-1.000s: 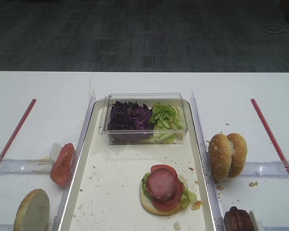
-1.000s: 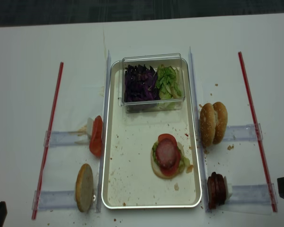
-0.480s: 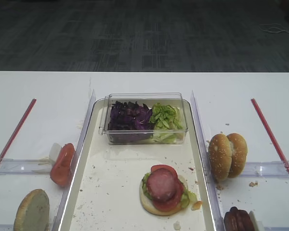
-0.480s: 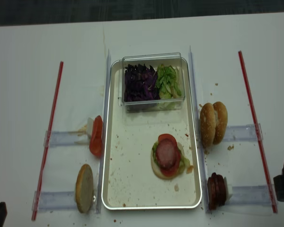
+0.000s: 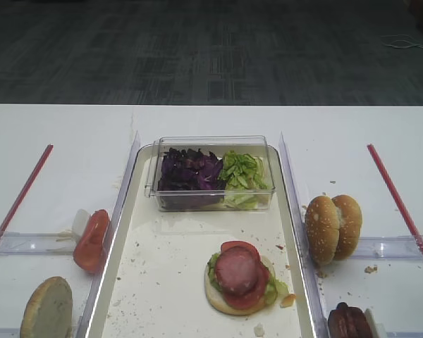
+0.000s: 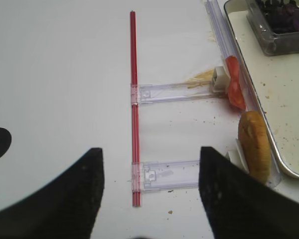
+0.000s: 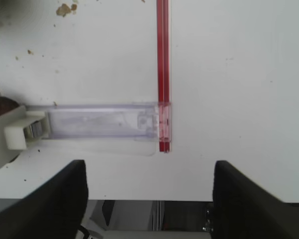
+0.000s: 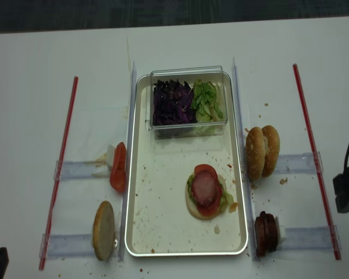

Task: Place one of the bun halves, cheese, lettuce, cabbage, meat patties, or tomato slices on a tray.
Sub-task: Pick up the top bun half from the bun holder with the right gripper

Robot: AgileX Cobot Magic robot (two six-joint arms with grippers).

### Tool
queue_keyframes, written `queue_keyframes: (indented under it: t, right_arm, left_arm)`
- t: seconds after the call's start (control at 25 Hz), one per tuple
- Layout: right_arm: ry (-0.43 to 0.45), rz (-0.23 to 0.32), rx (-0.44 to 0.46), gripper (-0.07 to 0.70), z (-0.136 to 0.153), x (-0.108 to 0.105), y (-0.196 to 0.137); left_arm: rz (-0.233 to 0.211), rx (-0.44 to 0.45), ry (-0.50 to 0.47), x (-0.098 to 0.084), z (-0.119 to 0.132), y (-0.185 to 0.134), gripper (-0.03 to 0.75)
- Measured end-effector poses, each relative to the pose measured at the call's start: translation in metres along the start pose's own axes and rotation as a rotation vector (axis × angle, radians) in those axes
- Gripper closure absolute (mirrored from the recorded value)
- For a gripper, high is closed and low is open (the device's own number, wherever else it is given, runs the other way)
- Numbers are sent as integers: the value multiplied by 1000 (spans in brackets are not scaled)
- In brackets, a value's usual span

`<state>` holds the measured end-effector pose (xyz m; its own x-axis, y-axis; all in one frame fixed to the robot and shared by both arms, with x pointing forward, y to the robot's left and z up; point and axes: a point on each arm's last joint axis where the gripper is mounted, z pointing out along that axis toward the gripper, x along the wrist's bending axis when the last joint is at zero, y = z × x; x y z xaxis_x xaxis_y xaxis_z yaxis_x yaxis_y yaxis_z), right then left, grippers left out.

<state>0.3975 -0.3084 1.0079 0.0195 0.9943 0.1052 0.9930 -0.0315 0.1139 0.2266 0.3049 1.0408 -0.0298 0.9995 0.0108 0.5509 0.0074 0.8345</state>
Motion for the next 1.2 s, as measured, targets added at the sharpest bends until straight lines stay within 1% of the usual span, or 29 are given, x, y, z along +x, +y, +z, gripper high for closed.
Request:
queue_keyframes:
  t: [0.28, 0.6, 0.68, 0.8, 0.96, 1.04, 1.08, 1.2]
  right_arm:
    - [3, 5, 35, 73, 2, -6, 54]
    - [6, 6, 1, 73, 3, -11, 119]
    - [7, 6, 5, 73, 6, -13, 132]
    - [13, 8, 18, 73, 9, -14, 142]
    - [17, 9, 23, 73, 9, -14, 144]
    - [17, -10, 26, 73, 10, -8, 144]
    - [17, -31, 29, 73, 10, -1, 144]
    - [25, -92, 32, 73, 13, 26, 144]
  left_arm:
    - [0, 0, 0, 0, 0, 0, 295]
    - [0, 0, 0, 0, 0, 0, 295]
    - [0, 0, 0, 0, 0, 0, 295]
    - [0, 0, 0, 0, 0, 0, 295]
    - [0, 0, 0, 0, 0, 0, 295]
    - [0, 0, 0, 0, 0, 0, 295]
    - [0, 0, 0, 0, 0, 0, 295]
    - [0, 0, 0, 0, 0, 0, 295]
